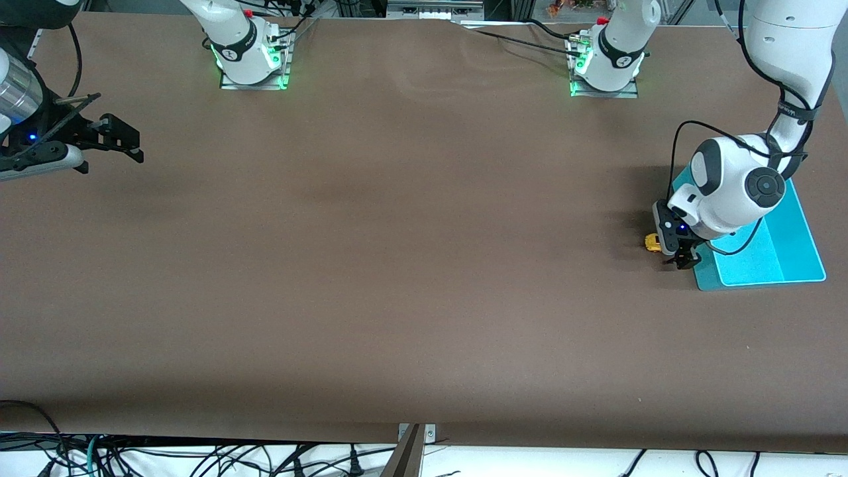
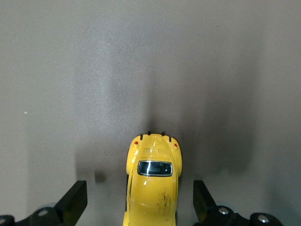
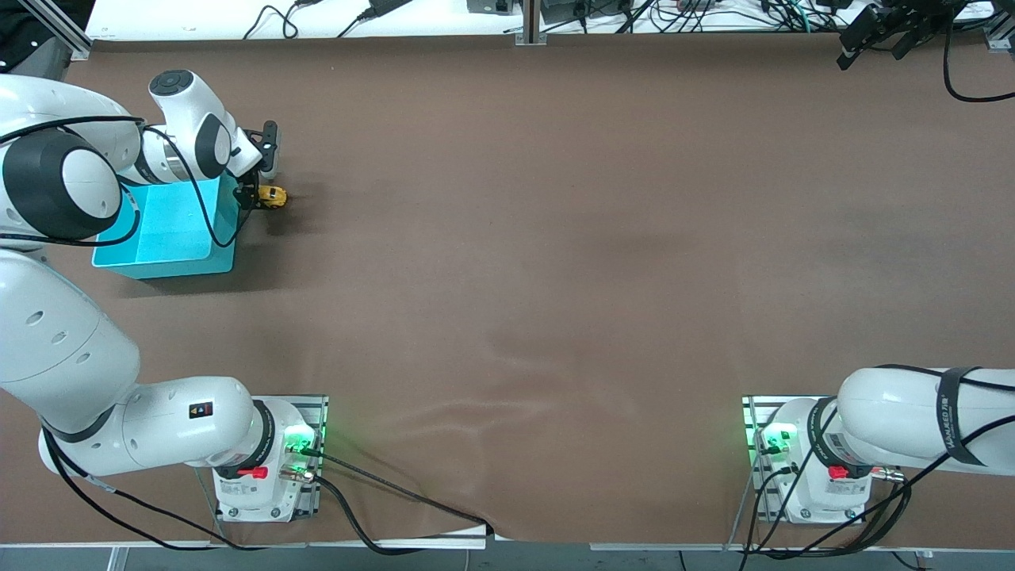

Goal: Wind and store yellow beetle car
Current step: 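Lift the yellow car with the left gripper over the cyan bin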

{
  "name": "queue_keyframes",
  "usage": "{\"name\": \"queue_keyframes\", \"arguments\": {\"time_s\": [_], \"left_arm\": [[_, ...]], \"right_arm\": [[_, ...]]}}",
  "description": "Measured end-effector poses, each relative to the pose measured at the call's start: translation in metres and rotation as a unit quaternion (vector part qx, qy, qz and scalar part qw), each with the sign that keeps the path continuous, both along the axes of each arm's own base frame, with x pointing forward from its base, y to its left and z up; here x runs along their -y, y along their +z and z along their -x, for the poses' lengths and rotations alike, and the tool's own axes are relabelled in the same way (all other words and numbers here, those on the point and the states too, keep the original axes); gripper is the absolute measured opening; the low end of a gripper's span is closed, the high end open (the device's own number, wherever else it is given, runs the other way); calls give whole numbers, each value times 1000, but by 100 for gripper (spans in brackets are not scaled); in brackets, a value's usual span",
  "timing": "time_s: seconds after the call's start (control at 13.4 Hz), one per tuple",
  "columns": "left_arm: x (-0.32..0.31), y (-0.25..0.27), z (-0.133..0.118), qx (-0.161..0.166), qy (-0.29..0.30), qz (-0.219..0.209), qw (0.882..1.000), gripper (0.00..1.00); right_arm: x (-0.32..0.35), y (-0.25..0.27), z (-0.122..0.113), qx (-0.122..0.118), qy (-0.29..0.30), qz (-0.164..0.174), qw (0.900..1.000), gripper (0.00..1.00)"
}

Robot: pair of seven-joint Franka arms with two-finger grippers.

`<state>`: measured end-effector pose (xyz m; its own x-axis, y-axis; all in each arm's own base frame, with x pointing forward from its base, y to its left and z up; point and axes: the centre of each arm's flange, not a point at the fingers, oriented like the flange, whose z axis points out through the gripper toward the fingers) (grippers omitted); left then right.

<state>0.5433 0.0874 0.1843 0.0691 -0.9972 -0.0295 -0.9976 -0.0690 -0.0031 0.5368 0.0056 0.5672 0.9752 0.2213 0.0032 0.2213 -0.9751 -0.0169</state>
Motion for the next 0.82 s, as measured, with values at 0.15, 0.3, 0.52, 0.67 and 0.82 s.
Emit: {"name": "queue_keyframes", "arguments": {"time_s": [0.15, 0.3, 0.52, 0.67, 0.82], "left_arm": [[0, 0, 0, 2, -8, 0, 1000, 84], [0, 0, 0, 3, -9, 0, 1000, 58], [0, 0, -1, 4, -10, 0, 1000, 46], [2, 2, -3, 2, -12, 1, 1000, 46], [17, 9, -12, -20, -11, 16, 1000, 46]], "right_arm": [[0, 0, 0, 0, 0, 0, 1000, 100], [0, 0, 0, 0, 0, 0, 1000, 100], [0, 0, 0, 0, 0, 0, 1000, 100], [0, 0, 0, 0, 0, 0, 1000, 100], [0, 0, 0, 0, 0, 0, 1000, 100]]}}
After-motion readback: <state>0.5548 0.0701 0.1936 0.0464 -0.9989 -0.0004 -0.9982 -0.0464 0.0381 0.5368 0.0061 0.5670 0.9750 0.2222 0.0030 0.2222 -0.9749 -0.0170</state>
